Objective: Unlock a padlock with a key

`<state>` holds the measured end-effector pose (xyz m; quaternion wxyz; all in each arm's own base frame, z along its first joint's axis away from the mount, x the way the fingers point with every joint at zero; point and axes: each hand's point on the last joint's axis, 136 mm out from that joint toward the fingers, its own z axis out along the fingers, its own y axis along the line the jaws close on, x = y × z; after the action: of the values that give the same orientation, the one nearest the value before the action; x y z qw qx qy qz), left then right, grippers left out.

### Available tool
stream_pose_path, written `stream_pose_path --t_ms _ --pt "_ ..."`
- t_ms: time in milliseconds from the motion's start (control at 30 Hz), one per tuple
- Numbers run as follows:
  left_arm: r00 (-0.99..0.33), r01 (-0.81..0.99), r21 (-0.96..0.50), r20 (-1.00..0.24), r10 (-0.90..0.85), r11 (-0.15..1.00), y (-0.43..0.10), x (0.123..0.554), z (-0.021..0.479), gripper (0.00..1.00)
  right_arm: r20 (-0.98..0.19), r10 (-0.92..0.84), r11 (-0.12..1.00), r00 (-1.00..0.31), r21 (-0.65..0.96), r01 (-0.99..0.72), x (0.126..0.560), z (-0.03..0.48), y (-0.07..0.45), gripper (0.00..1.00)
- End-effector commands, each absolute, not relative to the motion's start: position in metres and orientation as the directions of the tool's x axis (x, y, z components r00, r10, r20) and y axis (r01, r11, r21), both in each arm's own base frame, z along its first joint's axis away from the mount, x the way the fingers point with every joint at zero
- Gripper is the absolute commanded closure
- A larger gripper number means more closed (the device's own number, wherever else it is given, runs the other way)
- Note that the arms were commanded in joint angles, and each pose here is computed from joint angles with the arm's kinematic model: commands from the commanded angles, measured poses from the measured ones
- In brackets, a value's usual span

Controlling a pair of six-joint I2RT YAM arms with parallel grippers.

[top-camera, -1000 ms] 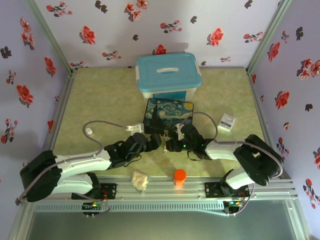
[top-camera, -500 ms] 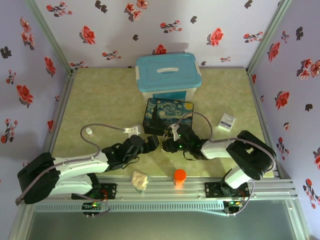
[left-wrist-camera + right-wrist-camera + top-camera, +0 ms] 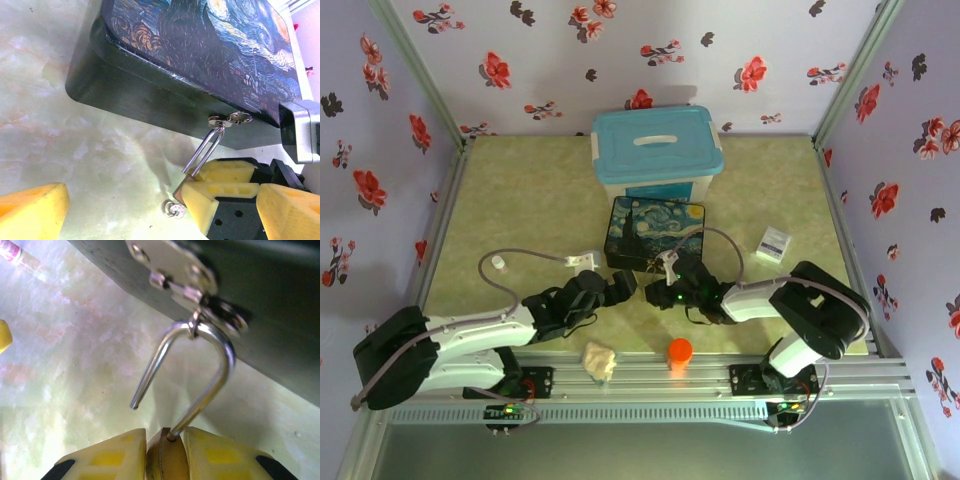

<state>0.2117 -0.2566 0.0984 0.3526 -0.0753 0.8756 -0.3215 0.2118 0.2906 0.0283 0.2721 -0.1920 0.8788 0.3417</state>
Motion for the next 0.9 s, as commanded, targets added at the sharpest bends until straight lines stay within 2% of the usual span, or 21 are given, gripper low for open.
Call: stream_pose_path --t_ms 0,300,500,867 --pt "-0.722 0.085 -0.618 -0.578 -0.38 0.781 -0.25 0.215 0.102 0.04 -0.526 -0.13 0.716 -0.84 0.536 -0.447 0.193 0.011 0.275 0.78" --pt "-0.64 0.066 -0.526 -0.674 -0.368 0.848 -0.231 0.246 0.115 0.04 -0.512 0.042 0.68 -0.858 0.644 -0.351 0.207 0.026 0.27 0.87" --pt "-0.565 0.114 -0.372 -0.787 -0.248 0.921 -0.236 0.288 0.135 0.03 -0.47 0.165 0.659 -0.867 0.707 -0.258 0.212 0.027 0.267 0.9" --pt "-0.576 0.171 -0.146 -0.817 -0.021 0.974 -0.268 0.349 0.11 0.16 -0.43 0.277 0.639 -0.859 0.751 -0.17 0.216 0.015 0.26 0.93"
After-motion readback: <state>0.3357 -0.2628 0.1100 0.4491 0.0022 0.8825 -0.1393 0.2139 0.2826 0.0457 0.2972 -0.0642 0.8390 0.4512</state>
